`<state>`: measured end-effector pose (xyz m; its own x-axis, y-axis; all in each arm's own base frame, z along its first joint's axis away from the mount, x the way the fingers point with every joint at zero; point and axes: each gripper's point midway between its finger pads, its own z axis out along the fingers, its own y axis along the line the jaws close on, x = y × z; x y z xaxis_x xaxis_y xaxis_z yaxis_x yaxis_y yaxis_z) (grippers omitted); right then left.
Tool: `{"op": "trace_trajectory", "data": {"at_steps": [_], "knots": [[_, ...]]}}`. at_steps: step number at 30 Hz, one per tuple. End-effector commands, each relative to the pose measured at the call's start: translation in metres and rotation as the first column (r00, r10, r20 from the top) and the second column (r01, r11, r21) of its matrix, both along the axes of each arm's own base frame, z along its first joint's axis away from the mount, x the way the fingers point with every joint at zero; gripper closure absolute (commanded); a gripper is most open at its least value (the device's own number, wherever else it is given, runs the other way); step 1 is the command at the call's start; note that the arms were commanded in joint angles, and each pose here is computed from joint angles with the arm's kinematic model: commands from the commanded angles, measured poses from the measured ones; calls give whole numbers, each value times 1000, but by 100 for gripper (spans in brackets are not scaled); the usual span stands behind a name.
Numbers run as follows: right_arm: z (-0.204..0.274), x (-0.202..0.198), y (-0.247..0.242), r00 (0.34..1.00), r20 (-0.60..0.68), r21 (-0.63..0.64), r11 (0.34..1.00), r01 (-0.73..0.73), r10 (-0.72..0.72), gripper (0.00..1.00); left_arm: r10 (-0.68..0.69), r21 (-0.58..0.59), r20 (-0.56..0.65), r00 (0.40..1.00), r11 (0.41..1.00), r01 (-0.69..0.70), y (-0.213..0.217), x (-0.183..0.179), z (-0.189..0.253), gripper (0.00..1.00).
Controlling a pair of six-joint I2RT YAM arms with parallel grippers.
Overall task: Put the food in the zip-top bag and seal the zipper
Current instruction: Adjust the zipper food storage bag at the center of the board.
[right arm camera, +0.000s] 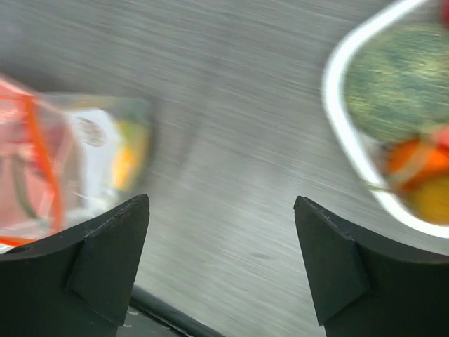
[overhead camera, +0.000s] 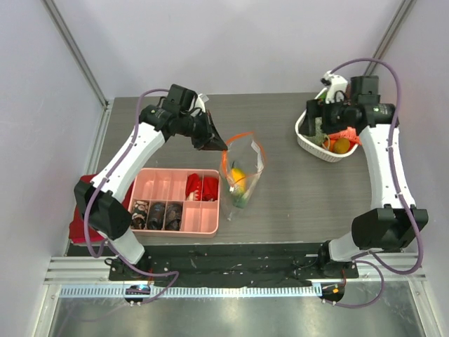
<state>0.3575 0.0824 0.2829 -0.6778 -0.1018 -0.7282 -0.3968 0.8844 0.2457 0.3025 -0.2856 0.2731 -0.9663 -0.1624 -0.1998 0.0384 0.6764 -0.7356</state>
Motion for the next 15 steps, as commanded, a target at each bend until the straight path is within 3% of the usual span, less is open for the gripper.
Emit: {"op": "trace_trajectory", "data": {"at_steps": [1, 8, 15], "knots": [[-4, 0, -64, 999, 18, -182, 983, -25, 29, 10, 0, -107, 48, 999, 994, 5, -15, 12, 28, 100], [-33, 5, -158, 987, -66, -234, 964, 128, -147, 11, 23, -133, 62, 998, 991, -14, -16, 13, 36, 100], [-80, 31, -189, 902, -85, -230, 889, 396, -423, 17, 30, -146, 75, 997, 989, -18, -16, 13, 41, 100]]}}
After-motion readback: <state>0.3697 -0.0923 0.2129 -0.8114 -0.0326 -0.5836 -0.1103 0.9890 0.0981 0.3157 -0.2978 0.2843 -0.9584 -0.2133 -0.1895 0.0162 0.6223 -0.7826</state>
